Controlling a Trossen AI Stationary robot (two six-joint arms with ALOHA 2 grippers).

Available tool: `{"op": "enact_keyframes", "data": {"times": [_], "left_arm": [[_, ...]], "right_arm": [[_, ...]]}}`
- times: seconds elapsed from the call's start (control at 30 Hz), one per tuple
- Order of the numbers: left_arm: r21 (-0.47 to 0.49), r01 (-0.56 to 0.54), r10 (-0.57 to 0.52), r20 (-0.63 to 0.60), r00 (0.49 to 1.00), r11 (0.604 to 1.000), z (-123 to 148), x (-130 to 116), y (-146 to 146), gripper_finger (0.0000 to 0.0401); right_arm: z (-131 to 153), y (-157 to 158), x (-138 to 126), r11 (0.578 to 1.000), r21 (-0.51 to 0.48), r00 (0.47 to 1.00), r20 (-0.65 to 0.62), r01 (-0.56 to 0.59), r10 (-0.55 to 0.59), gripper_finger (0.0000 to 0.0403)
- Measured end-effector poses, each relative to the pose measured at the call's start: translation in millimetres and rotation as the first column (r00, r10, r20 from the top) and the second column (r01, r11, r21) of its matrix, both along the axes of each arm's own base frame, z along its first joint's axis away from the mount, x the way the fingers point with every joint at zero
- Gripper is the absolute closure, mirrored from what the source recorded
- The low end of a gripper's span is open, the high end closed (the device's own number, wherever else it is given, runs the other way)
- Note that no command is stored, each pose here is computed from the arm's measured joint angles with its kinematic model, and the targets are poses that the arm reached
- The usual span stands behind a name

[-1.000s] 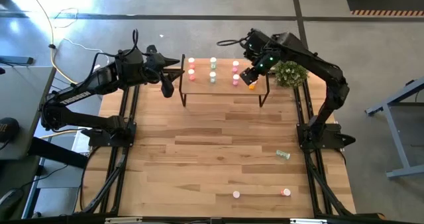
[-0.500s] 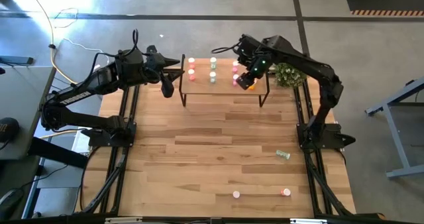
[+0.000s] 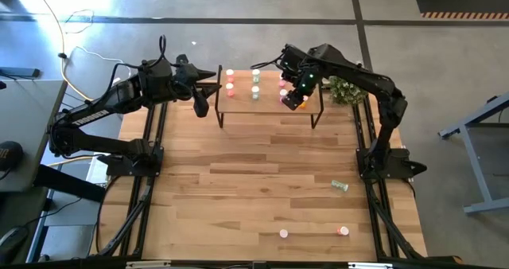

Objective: Pick and place medicine bottles onto shelf by color
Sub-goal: Adjust the yellow pill bottles on the shelf

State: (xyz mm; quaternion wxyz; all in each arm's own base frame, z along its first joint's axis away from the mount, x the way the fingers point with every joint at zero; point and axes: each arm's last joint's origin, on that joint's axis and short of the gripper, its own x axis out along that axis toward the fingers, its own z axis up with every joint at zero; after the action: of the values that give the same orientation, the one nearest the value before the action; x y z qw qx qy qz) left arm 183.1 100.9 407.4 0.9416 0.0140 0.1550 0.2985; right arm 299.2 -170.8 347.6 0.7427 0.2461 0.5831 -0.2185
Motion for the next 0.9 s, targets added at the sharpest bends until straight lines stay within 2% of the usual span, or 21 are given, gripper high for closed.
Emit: {"op": "enact_keyframes", "data": {"times": [0.47, 0.9], "left_arm": [[0.000, 0.000, 0.000, 0.000, 1.000, 1.000, 0.0, 0.0, 0.0, 0.0197], [-0.001, 0.002, -0.002, 0.000, 1.000, 1.000, 0.0, 0.0, 0.0, 0.0197]], "right_arm": [[-0.9, 1.3, -4.4, 0.998, 0.032, 0.998, -0.040, 0.052, -0.050, 0.0222], [-0.6, 2.9, -1.5, 0.999, 0.025, 0.999, -0.024, 0.045, -0.045, 0.0222]]}}
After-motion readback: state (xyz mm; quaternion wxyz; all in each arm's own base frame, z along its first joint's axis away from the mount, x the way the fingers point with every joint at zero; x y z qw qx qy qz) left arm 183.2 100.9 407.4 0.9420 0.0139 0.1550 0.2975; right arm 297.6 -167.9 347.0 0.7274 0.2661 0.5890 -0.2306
